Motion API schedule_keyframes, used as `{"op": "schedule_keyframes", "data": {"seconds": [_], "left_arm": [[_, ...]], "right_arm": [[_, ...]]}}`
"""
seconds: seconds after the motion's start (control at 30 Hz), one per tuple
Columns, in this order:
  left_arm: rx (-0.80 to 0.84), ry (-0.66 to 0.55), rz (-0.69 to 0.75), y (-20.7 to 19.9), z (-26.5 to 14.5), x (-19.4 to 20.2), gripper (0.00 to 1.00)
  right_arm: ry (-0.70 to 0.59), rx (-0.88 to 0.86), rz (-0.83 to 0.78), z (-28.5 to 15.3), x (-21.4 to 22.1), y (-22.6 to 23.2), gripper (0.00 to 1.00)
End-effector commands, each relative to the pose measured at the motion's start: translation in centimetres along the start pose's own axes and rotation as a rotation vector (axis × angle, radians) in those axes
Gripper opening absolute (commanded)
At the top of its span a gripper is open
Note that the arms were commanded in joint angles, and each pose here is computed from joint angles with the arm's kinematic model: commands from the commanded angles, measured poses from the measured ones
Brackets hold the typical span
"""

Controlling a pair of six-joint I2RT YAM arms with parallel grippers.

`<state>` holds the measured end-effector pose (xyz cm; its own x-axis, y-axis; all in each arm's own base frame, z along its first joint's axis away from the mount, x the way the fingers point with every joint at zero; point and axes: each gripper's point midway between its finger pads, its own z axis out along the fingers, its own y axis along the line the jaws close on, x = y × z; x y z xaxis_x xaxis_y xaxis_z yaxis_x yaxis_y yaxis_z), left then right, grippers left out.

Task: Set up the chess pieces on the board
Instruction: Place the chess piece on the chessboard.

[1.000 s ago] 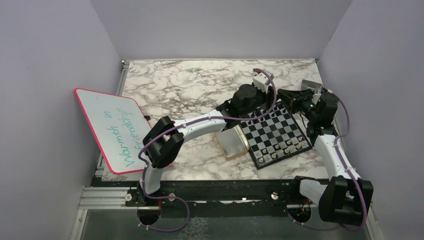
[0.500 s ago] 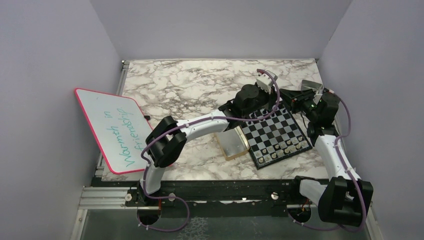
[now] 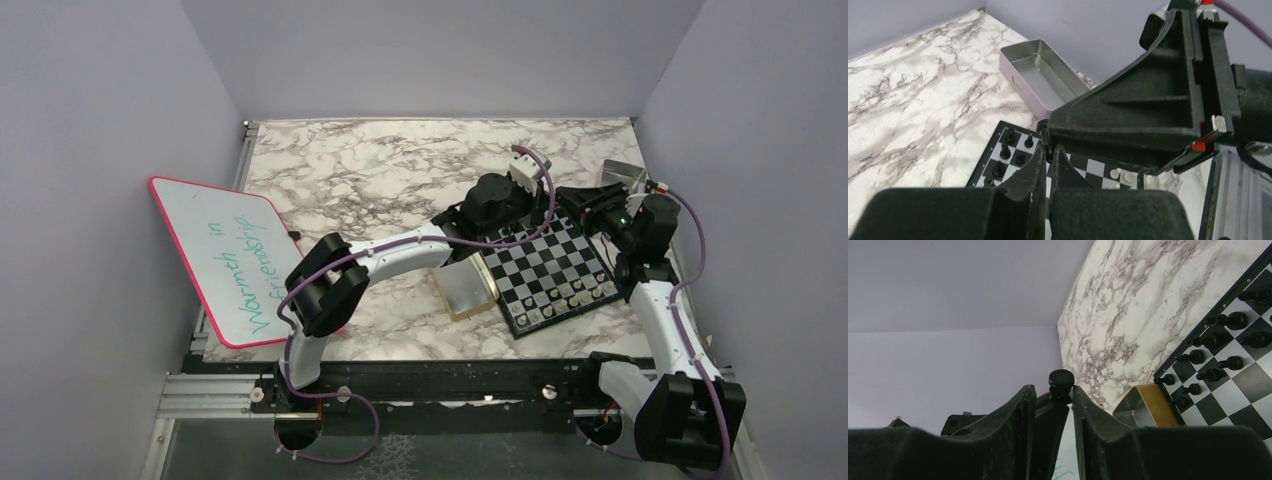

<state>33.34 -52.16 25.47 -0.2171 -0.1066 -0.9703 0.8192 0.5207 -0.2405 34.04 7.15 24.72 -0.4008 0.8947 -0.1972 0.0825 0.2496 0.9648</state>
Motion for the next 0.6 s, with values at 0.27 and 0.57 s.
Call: {"op": "schedule_keyframes", "data": {"seconds": [0.27, 0.57], "left_arm": [[-0.056, 0.095, 0.001, 2.2, -6.8, -0.5, 0.00], [-0.090, 0.417, 0.031, 4.7, -12.3, 1.6, 0.00]], "right_arm": [[0.039, 0.004, -0.209, -0.4, 0.7, -0.3, 0.45], [0.110, 0.043, -0.559, 0.3, -0.4, -0.3, 0.44]]}}
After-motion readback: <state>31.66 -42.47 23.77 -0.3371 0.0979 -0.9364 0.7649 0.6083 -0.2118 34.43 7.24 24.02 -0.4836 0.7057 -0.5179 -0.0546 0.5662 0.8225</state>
